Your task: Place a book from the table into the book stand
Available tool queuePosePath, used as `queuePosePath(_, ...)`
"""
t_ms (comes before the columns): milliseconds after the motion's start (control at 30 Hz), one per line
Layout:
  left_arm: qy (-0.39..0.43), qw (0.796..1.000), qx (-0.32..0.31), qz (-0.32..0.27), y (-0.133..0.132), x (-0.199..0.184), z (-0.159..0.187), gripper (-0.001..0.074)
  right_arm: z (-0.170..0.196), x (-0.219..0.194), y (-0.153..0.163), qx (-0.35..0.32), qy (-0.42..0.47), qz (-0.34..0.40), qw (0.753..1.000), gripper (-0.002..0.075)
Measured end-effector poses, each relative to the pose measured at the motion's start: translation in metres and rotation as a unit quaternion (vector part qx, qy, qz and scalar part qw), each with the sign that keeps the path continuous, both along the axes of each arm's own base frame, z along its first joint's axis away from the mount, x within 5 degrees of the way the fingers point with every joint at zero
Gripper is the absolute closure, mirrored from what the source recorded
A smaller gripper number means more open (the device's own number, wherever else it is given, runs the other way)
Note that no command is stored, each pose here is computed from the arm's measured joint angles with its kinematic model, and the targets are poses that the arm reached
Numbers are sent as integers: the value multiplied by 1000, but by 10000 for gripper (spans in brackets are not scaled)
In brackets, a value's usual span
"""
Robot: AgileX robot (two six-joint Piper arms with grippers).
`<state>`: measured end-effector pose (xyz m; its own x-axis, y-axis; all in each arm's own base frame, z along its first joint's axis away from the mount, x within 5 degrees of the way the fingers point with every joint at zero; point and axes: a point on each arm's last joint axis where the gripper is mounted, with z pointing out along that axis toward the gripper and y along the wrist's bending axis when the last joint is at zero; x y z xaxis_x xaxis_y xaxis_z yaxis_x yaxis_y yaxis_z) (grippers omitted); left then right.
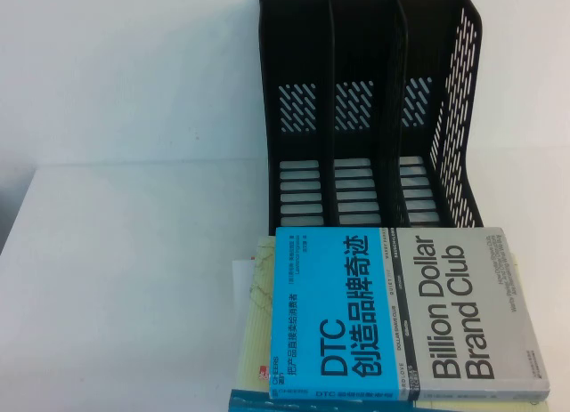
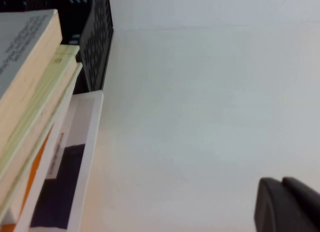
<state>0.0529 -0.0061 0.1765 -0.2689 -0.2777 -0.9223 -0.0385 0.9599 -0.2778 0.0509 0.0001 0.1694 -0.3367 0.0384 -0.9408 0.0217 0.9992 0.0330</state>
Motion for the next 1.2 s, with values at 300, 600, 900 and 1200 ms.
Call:
queuePosePath(300, 0, 1000, 0, 0, 0, 0, 0, 738, 0, 0, 0, 0, 0, 0, 1000, 729)
queuePosePath(600, 0, 1000, 18, -3, 0, 0, 0, 738, 0, 0, 0, 0, 0, 0, 1000, 729)
queuePosePath(900, -1, 999, 44, -10, 0, 0, 0, 738, 0, 0, 0, 0, 0, 0, 1000, 729)
queuePosePath(1200, -2, 998, 63, -16, 0, 0, 0, 739, 0, 0, 0, 0, 0, 0, 1000, 729)
